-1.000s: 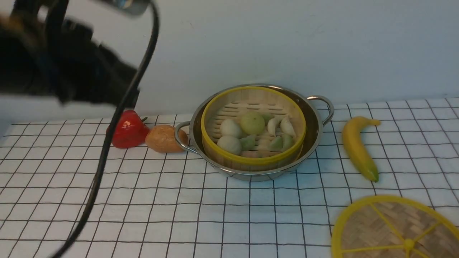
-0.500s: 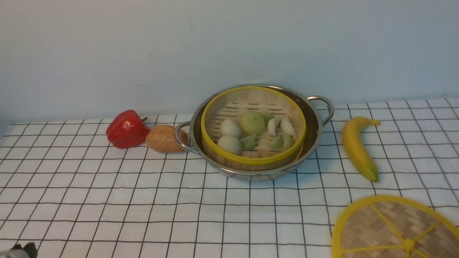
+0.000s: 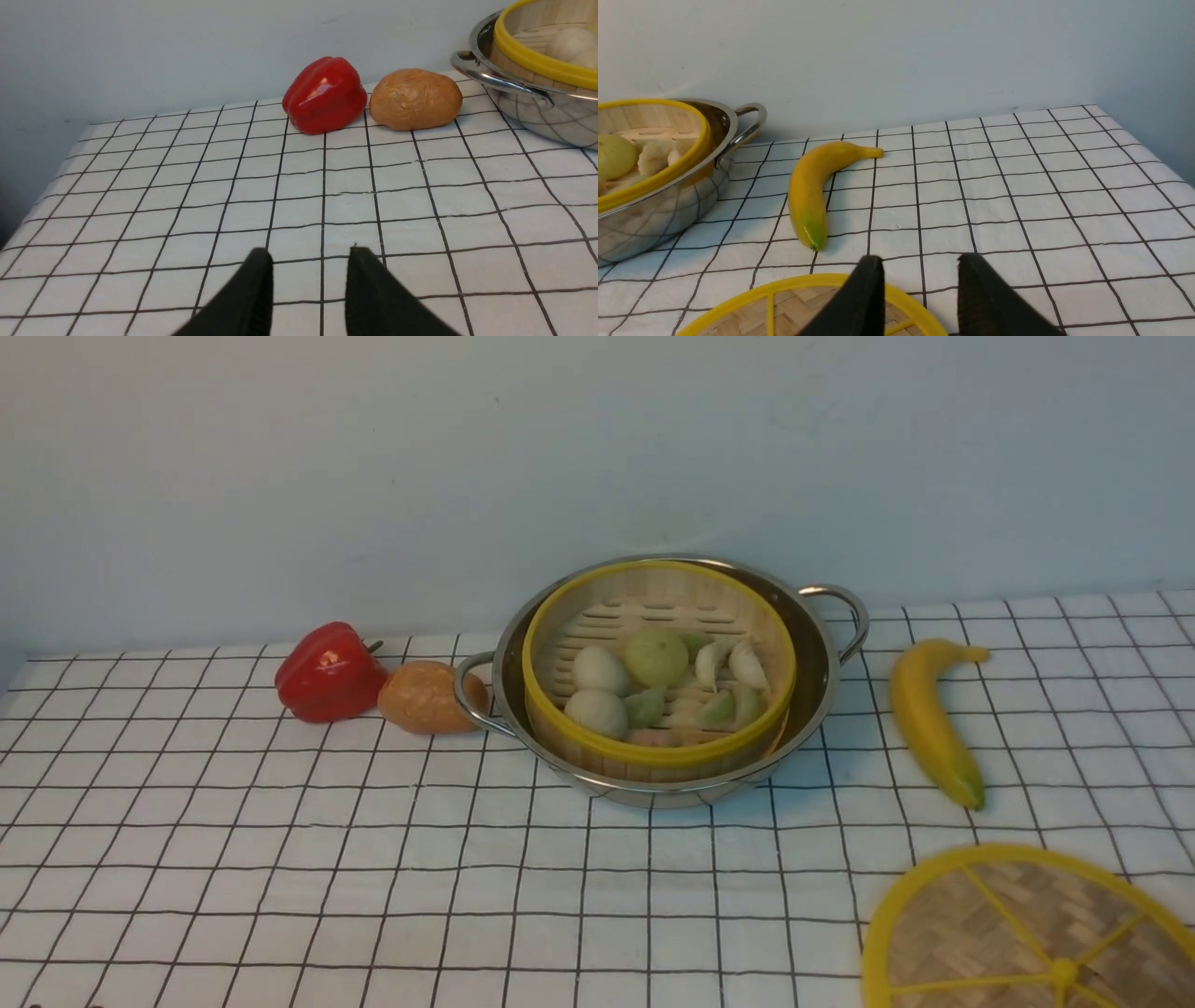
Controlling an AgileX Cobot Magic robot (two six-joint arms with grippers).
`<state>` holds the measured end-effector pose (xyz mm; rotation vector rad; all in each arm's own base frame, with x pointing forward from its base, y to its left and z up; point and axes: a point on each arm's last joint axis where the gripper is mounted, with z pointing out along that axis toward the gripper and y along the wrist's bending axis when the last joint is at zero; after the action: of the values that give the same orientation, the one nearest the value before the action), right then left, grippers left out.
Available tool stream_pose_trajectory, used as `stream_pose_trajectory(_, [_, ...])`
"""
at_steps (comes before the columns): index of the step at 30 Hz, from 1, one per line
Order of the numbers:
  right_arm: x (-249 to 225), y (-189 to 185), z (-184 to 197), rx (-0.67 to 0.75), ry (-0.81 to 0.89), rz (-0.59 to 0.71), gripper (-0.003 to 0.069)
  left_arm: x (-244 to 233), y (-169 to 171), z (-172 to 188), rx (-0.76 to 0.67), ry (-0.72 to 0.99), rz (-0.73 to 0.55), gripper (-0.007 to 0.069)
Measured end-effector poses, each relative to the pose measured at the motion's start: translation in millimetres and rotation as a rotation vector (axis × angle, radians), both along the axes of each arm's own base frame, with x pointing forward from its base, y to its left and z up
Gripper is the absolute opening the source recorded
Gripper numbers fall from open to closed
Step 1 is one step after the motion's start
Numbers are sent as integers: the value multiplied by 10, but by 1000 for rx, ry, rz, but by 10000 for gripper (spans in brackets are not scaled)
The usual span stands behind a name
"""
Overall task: Place the steamer in the pot on the white tablecloth, and put the lid on the steamer.
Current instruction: 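Move the gripper down to the bamboo steamer lid and grasp its center knob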
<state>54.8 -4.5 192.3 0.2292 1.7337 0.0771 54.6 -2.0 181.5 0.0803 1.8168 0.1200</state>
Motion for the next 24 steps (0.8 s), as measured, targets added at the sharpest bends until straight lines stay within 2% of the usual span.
stream_pose_trajectory(9, [0,0,0,0,0,0,243,7,20,-15,6,24,19,242])
stream_pose_trajectory(16, [0,0,0,0,0,0,243,-15,99,-20,-19,22,119,243])
stream_pose_trajectory(24, [0,0,0,0,0,0,243,-17,107,-16,-33,14,131,243])
